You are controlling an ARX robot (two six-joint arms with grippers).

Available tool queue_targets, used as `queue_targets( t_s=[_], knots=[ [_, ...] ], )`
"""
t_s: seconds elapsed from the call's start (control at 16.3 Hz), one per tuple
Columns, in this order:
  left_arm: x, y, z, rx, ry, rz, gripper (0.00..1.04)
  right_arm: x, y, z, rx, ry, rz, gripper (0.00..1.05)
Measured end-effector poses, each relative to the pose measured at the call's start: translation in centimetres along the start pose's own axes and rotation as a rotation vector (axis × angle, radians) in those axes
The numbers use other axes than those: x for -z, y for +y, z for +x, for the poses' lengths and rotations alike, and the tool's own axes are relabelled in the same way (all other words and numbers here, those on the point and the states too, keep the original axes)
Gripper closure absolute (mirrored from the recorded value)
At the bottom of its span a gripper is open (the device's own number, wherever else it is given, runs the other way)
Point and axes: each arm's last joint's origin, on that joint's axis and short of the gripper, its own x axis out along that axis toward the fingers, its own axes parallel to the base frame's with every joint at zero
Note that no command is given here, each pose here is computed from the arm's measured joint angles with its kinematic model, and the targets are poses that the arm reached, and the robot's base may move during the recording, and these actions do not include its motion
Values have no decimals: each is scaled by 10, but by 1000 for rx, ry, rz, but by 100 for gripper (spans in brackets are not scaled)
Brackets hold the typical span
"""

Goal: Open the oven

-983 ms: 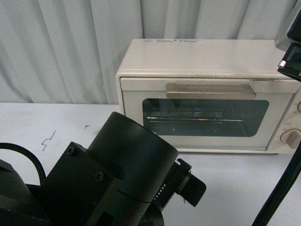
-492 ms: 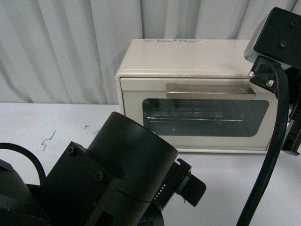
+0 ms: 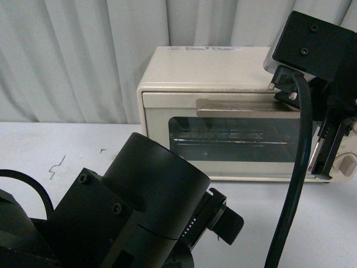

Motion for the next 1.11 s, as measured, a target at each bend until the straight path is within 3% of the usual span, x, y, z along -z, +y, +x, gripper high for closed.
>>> queue_targets(
  t_s=[0.31,0.8,1.11],
  knots=[
    [0,0,0,0,0,0,7,-3,2,0,-44,1,5,103],
    [0,0,0,0,-1,0,7,6,32,-37,-313,23,130,103],
    [0,0,0,-3,2,8,7,12,40,-54,-391,77,148,103]
  ],
)
